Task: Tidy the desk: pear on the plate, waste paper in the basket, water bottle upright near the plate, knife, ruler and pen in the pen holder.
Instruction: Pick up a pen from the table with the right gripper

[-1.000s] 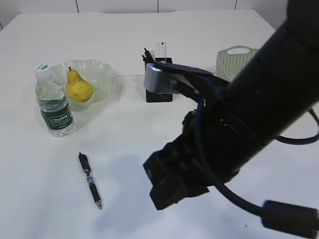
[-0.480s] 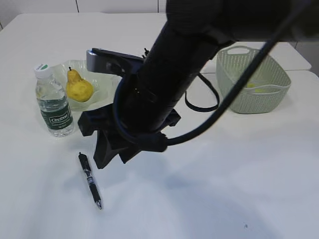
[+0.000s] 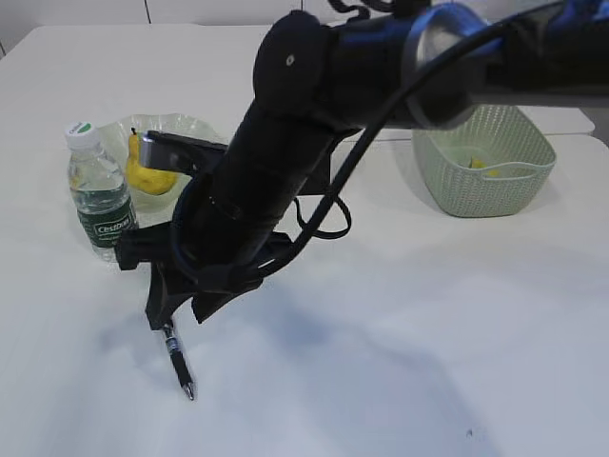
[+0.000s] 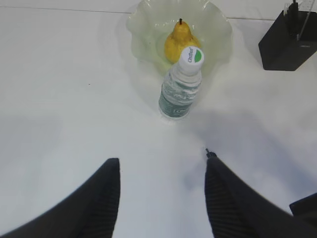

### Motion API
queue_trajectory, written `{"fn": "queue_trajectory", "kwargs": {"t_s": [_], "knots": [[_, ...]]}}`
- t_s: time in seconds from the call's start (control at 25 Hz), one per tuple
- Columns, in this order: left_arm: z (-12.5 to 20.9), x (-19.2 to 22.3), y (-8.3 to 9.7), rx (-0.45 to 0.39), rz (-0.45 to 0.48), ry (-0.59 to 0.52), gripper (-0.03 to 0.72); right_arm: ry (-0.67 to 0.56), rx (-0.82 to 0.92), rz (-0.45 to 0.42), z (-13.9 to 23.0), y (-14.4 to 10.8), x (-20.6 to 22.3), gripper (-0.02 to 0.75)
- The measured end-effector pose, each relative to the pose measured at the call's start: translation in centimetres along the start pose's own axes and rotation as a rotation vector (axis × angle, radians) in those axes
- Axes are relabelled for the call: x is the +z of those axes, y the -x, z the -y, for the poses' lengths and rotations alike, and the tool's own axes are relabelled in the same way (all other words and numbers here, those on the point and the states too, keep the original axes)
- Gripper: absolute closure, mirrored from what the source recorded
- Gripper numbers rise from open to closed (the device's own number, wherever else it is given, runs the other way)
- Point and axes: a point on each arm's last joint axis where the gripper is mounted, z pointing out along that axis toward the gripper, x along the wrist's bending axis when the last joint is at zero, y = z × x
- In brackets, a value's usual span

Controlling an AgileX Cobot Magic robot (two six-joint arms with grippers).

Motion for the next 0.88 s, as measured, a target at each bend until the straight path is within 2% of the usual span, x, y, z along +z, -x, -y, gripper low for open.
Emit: {"fn": "queue_trajectory", "kwargs": {"t_s": [0.32,0.52,0.64,0.88], "knots": [[0.0,0.0,-0.1,0.006,-0.013,0.004,0.298,0.011,-0.034,0.233,-2.7,-0.3,2.3,0.366],[-0.1,0.0,-0.3,0.020,-0.034,0.009,0.298,-0.030,-0.009,0.295,-4.0,0.3,3.9,0.366],[-0.1,0.0,-0.4,0.025,-0.042,0.009,0.298,-0.045,-0.011,0.361,-4.6,0.6,5.0,0.365],[0.0,0.0,-0.7,0.043,-0.079,-0.004,0.298,-0.036,-0.006,0.383,-5.6,0.3,6.4,0.366]]}}
